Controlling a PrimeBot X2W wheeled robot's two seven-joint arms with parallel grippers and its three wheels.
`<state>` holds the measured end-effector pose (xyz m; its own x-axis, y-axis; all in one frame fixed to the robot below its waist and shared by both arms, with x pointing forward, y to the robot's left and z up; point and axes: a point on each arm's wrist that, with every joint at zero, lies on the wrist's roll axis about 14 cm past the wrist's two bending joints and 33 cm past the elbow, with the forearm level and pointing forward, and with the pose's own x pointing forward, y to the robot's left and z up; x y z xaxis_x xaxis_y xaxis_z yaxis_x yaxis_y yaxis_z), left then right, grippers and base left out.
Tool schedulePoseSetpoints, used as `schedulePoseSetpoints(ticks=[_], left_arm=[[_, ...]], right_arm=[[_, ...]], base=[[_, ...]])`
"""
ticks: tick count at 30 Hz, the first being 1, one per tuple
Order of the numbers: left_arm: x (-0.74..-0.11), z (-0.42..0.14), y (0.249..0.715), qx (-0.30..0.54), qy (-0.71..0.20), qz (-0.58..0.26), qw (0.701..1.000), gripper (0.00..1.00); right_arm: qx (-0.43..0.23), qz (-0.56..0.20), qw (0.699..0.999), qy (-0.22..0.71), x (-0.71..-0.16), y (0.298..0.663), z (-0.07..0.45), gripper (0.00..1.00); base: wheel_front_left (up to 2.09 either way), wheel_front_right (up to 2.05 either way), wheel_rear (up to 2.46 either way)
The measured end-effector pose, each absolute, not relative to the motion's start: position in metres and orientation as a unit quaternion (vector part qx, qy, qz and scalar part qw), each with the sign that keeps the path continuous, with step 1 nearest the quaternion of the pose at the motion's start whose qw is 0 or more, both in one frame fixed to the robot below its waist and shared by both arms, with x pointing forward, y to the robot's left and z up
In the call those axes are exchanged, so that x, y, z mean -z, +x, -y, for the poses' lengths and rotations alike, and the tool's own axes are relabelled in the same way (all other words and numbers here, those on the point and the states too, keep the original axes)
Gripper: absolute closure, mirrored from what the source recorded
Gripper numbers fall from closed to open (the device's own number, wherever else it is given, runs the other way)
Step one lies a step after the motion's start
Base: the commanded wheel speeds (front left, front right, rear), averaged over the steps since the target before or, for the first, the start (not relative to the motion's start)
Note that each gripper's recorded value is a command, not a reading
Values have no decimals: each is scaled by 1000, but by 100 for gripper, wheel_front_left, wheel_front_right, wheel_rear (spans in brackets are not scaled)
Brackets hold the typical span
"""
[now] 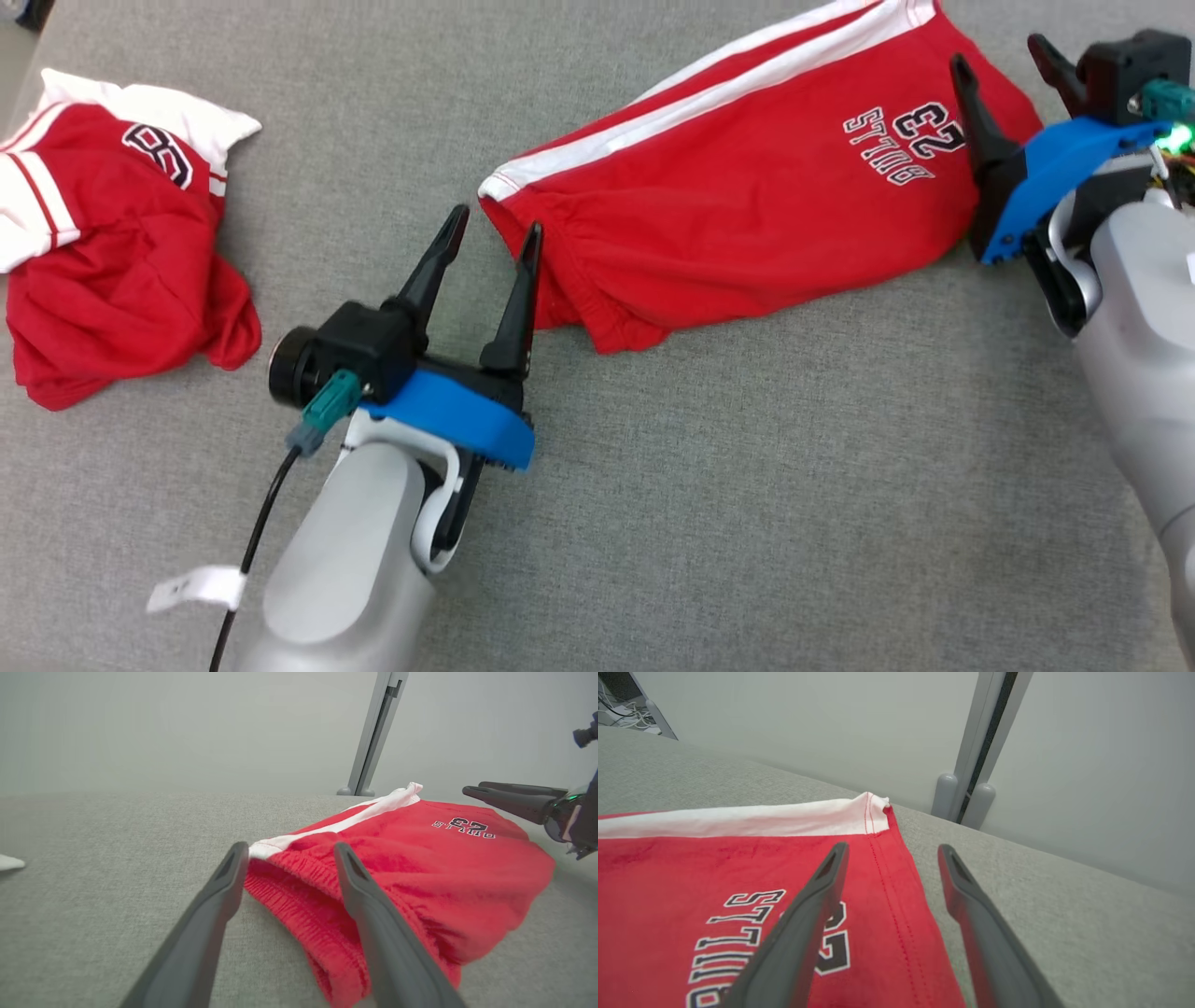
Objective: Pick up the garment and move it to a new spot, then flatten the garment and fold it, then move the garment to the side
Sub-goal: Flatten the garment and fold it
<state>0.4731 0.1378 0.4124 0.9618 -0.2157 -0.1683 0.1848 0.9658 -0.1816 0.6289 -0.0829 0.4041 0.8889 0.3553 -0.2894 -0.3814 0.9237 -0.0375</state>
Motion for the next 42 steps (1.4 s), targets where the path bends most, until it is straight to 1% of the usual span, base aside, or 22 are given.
schedulePoseSetpoints(ticks=[8, 16, 24, 25, 26, 30, 37, 42], left_arm=[[-440, -162, 452, 53, -80, -50, 994, 0], [-476, -205, 443, -17, -56, 8, 998, 0], [-482, -232, 430, -63, -42, 17, 997, 0], [-482, -233, 429, -67, -42, 17, 997, 0], [-482, -234, 429, -69, -41, 17, 997, 0], [-479, -235, 426, -72, -42, 13, 996, 0], [-477, -227, 428, -63, -45, 10, 997, 0], [-476, -221, 427, -54, -44, 8, 998, 0]], right_arm=[[-169, -160, 971, -54, -401, 610, 109, 0], [-165, -195, 966, -47, -384, 601, 110, 0], [-165, -227, 959, -42, -366, 595, 106, 0], [-165, -231, 958, -37, -365, 594, 105, 54], [-165, -232, 958, -33, -365, 593, 104, 100], [-163, -230, 960, -12, -366, 591, 100, 100], [-159, -182, 970, 27, -388, 587, 98, 100], [-148, -166, 973, 57, -396, 566, 107, 100]], base=[[0, 0, 0], [0, 0, 0], [0, 0, 0], [0, 0, 0], [0, 0, 0], [0, 0, 0], [0, 0, 0], [0, 0, 0]])
